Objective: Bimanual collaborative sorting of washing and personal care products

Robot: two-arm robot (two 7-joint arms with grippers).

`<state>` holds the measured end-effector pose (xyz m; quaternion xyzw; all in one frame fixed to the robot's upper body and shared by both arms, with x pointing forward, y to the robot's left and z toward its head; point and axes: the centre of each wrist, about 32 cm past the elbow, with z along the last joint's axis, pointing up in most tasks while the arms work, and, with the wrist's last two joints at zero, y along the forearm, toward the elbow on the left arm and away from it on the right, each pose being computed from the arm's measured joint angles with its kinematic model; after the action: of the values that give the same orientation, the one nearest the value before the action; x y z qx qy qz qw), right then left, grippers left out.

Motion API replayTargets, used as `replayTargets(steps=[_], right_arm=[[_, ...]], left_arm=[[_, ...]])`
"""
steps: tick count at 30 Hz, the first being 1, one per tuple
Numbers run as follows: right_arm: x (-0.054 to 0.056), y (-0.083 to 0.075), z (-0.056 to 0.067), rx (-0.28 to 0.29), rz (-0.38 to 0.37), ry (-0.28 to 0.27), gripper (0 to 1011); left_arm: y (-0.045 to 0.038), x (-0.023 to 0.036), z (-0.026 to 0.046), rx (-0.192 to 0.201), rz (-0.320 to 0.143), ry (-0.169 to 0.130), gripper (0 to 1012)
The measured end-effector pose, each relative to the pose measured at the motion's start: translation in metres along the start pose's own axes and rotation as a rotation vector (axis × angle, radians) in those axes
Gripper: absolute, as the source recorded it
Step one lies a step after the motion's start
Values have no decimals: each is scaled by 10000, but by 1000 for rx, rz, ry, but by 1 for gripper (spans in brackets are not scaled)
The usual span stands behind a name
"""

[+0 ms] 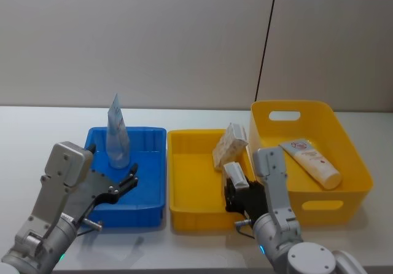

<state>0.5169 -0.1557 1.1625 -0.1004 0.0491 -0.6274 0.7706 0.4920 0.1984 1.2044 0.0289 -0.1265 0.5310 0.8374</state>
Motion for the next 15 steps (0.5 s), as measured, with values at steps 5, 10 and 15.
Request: replayTargets(steps=[5,10,15], right_arm=[[13,-18,47,52,24,11,310],[31,-41,137,123,51,29,308],[55,-59,237,191,76,50,310]], left_arm=[[0,0,0,0,0,0,1001],[0,0,0,0,0,0,1001],[0,0,0,0,0,0,1001]])
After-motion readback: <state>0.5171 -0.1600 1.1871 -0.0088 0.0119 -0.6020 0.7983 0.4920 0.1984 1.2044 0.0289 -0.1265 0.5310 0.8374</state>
